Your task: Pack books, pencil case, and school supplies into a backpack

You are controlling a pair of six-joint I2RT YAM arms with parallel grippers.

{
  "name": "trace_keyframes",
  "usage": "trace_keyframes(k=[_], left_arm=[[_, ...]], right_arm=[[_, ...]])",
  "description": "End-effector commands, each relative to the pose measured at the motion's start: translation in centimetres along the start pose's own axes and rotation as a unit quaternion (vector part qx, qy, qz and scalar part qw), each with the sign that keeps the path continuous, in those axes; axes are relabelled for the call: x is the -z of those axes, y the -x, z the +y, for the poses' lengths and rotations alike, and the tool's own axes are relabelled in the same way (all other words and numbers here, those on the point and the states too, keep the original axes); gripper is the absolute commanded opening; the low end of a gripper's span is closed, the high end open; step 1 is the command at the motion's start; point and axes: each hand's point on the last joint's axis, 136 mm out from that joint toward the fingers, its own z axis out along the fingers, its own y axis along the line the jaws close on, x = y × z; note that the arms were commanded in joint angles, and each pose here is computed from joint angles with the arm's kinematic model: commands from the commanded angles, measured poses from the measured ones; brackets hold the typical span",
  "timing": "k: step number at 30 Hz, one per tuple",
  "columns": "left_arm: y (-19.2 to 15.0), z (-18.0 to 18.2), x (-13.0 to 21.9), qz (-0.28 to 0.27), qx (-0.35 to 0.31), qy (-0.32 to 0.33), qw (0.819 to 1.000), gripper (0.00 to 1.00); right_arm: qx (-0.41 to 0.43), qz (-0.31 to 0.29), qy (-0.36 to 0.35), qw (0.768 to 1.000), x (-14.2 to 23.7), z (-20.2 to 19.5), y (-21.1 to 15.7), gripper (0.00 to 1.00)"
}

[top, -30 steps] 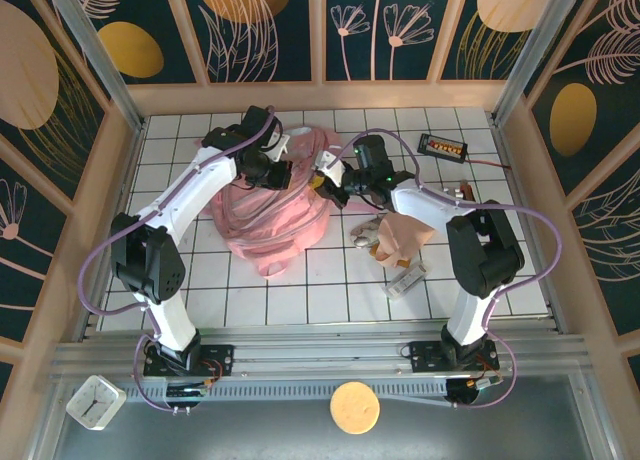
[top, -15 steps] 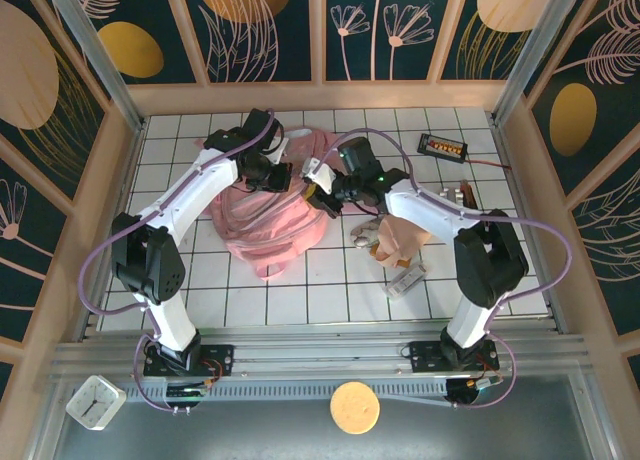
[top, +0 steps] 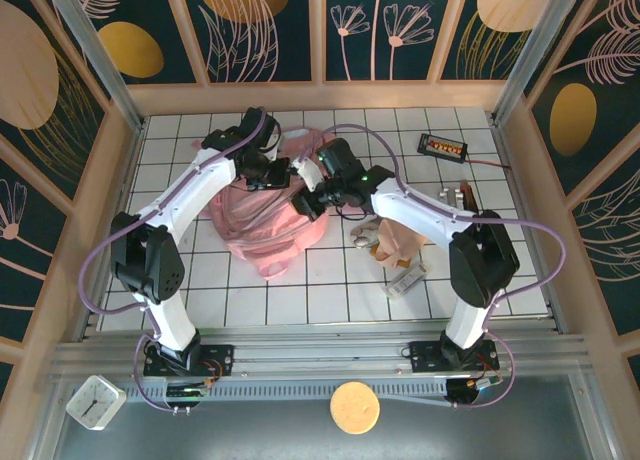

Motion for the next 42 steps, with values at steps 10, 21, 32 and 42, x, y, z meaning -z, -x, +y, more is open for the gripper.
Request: trace_keyframes(k=[10,21,32,42], left_arm=[[-2.2,5.5,4.6,-0.064,0.062,0.025,0.996,0.51],[-4.5,7.7,1.4,-0.075,0.184,-0.1,0.975,0.47],[-5.9,7.5,-5.3,-0.057,0.227,-0.115,0.965,0.09],[-6.2,6.5,-7.4,-0.05,0.234,-0.133,0.962,0.04]], right_arm=[[-0.116,0.021,-0.074,0.99,2.9,-7.8,-5.5,0.0],[-0.093,0.032,-0.061,0.993,2.1,-7.8,-6.1,0.0],[-0.039,0.145,-0.07,0.986,0.7,-5.5,-8.6,0.0],[-0.152,0.155,0.005,0.976,-3.7,0.0,-8.1,0.0]])
